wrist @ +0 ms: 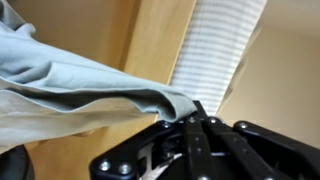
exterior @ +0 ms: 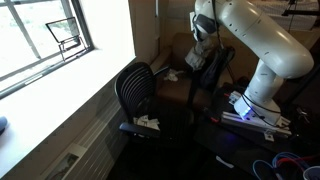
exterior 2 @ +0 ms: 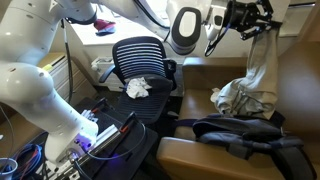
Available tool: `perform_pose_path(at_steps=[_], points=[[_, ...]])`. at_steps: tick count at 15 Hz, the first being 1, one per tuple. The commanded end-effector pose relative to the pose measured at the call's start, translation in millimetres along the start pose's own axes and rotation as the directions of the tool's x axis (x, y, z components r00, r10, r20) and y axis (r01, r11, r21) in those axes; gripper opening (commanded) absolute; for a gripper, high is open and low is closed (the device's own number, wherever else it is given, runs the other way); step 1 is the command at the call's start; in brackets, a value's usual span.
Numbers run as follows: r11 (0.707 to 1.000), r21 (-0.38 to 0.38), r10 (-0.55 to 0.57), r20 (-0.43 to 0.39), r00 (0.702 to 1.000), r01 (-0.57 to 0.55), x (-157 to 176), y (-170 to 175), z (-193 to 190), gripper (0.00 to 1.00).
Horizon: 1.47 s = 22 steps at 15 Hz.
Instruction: Pick up the blue cloth on the backrest and place it on the right side of the brown couch, then pick up the cream white pants on the left side of the couch and place it on the backrest then pick up the white cloth on the seat of the chair and place it on the couch then finally pick up the bag and put it on the seat of the chair
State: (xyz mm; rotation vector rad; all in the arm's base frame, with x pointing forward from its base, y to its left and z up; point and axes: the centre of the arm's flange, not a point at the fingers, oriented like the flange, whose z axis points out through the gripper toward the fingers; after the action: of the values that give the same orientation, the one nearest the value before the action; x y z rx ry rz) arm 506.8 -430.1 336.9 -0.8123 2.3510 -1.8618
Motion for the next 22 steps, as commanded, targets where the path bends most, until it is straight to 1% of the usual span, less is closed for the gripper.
perform_pose_path(at_steps=[1, 3, 5, 6, 7, 8, 10, 12, 13, 14, 15, 16, 18, 20, 22], points=[[0.993, 0.086, -0.092, 0.152, 0.984, 0.08, 11.5, -43.0, -81.4, 0.0], [0.985, 0.146, -0.126, 0.222, 0.967, 0.095, 4.3, -77.4, -114.5, 0.0], [0.97, 0.223, -0.165, 0.286, 0.944, 0.102, 0.4, -99.9, -150.4, 0.0], [0.961, 0.255, -0.183, 0.312, 0.932, 0.104, -4.0, -100.7, -165.3, 0.0], [0.952, 0.289, -0.202, 0.337, 0.919, 0.103, -14.9, -102.2, -166.6, 0.0], [0.968, 0.224, -0.175, 0.269, 0.947, 0.115, -56.5, -162.9, -148.9, 0.01], [0.961, 0.25, -0.194, 0.312, 0.93, 0.116, -64.2, -178.8, -170.4, 0.01], [0.961, 0.251, -0.195, 0.322, 0.927, 0.115, -65.5, -179.9, -173.1, 0.01], [0.952, 0.261, -0.247, 0.336, 0.909, 0.162, -77.6, -174.8, -172.5, 0.0], [0.93, 0.296, -0.328, 0.391, 0.86, 0.22, -98.7, -169.4, -185.6, 0.0], [0.919, 0.31, -0.362, 0.413, 0.836, 0.245, -122.2, -164.2, -202.9, 0.0], [0.907, 0.323, -0.396, 0.444, 0.804, 0.268, -147.0, -158.9, -222.4, 0.0], [0.882, 0.354, -0.461, 0.506, 0.729, 0.312, -194.1, -147.3, -269.7, 0.0], [0.852, 0.39, -0.521, 0.565, 0.64, 0.349, -235.9, -133.9, -316.5, 0.0], [0.824, 0.428, -0.566, 0.621, 0.542, 0.371, -269.7, -121.9, -363.6, 0.0]])
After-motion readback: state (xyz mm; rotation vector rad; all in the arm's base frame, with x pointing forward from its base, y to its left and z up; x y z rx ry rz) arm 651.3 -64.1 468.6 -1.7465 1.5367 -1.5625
